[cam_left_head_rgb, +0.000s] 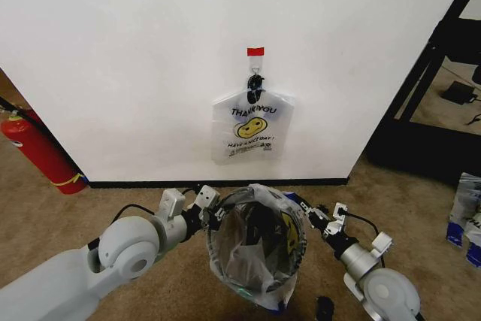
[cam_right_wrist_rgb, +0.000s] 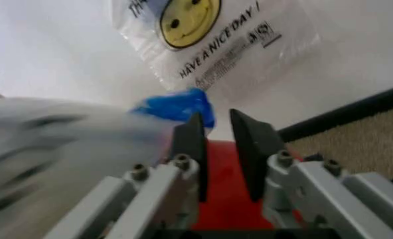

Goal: Pick up the garbage bag from the wall and place it over the trash bin.

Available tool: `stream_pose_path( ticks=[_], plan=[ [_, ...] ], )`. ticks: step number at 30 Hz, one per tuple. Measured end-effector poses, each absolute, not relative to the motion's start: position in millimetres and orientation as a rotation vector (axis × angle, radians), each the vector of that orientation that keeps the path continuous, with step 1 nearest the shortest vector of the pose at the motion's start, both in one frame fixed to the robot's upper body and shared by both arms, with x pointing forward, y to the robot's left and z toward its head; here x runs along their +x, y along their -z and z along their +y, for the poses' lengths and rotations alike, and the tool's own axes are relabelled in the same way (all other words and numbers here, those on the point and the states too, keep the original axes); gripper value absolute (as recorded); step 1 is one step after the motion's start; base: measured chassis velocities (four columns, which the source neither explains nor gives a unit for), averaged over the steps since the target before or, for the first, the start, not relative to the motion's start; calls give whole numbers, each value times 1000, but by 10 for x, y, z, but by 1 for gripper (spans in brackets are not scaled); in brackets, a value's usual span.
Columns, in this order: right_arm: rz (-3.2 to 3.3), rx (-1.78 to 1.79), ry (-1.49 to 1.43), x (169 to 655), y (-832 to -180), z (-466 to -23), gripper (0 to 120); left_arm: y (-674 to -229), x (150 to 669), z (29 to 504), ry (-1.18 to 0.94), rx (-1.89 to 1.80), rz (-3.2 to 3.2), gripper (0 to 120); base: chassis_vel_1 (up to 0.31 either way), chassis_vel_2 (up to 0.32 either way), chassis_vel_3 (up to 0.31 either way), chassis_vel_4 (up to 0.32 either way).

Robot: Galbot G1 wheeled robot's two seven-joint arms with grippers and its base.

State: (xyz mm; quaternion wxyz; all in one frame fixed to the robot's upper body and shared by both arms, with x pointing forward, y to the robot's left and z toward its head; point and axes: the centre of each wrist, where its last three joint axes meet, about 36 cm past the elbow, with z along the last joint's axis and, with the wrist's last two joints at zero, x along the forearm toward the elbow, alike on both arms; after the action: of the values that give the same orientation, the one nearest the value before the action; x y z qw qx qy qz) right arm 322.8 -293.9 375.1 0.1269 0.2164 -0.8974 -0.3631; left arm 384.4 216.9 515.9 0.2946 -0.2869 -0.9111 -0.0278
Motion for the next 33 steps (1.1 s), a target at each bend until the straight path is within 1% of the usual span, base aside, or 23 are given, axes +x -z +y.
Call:
stream_pose_path(
  ticks=[1, 2, 3, 4, 5, 6, 8, 9, 10, 12, 13, 15, 17, 19, 20, 22, 27, 30, 31, 32, 33],
  plan=[
    [-2612, 630, 1057, 3228, -3751, -2939, 16, -5159, 3844, 2169, 74, -764, -2425, 0, 0, 0, 0, 0],
    [-2622, 638, 1045, 3212, -3761, -2955, 22, -5148, 3882, 2164, 59, -722, -2415, 0, 0, 0, 0, 0],
    [-2628, 643, 1039, 3203, -3766, -2963, 23, -5136, 3913, 2163, 51, -693, -2407, 0, 0, 0, 0, 0],
    [-2642, 649, 1025, 3188, -3778, -2981, 30, -5124, 3966, 2168, 43, -640, -2394, 0, 0, 0, 0, 0],
    [-2646, 649, 1021, 3185, -3781, -2985, 31, -5121, 3980, 2168, 41, -623, -2391, 0, 0, 0, 0, 0],
    [-2660, 652, 1001, 3164, -3791, -3002, 38, -5109, 4036, 2174, 38, -549, -2375, 0, 0, 0, 0, 0],
    [-2676, 674, 964, 3126, -3788, -3011, 45, -5089, 4094, 2184, 38, -470, -2362, 0, 0, 0, 0, 0],
    [-2676, 674, 964, 3126, -3788, -3011, 45, -5089, 4094, 2184, 38, -470, -2362, 0, 0, 0, 0, 0],
    [-2683, 701, 935, 3083, -3777, -3008, 50, -5074, 4130, 2193, 41, -425, -2359, 0, 0, 0, 0, 0],
    [-2683, 726, 912, 3038, -3766, -3000, 53, -5063, 4157, 2202, 41, -396, -2357, 0, 0, 0, 0, 0],
    [-2683, 733, 906, 3027, -3763, -2996, 59, -5059, 4168, 2206, 41, -384, -2356, 0, 0, 0, 0, 0],
    [-2642, 830, 837, 2810, -3651, -2901, 72, -5068, 4249, 2226, 14, -302, -2341, 0, 0, 0, 0, 0],
    [-2628, 848, 820, 2760, -3613, -2873, 74, -5078, 4261, 2226, 4, -294, -2339, 0, 0, 0, 0, 0],
    [-2605, 883, 790, 2675, -3531, -2820, 82, -5095, 4271, 2225, -10, -289, -2338, 0, 0, 0, 0, 0],
    [-2566, 934, 737, 2551, -3399, -2738, 88, -5135, 4273, 2225, -29, -294, -2339, 0, 0, 0, 0, 0],
    [-2544, 985, 658, 2470, -3250, -2659, 97, -5199, 4251, 2225, -42, -311, -2346, 0, 0, 0, 0, 0],
    [-2553, 991, 637, 2523, -3172, -2598, 100, -5255, 4192, 2224, -45, -338, -2349, 0, 0, 0, 0, 0],
    [-2562, 987, 635, 2570, -3162, -2592, 97, -5276, 4157, 2211, -45, -354, -2350, 0, 0, 0, 0, 0],
    [-2566, 987, 635, 2584, -3163, -2590, 94, -5284, 4145, 2205, -44, -360, -2350, 0, 0, 0, 0, 0],
    [-2566, 987, 635, 2584, -3163, -2590, 94, -5284, 4145, 2205, -44, -360, -2350, 0, 0, 0, 0, 0],
    [-2567, 987, 636, 2591, -3165, -2588, 91, -5291, 4136, 2202, -43, -363, -2351, 0, 0, 0, 0, 0]
  ],
)
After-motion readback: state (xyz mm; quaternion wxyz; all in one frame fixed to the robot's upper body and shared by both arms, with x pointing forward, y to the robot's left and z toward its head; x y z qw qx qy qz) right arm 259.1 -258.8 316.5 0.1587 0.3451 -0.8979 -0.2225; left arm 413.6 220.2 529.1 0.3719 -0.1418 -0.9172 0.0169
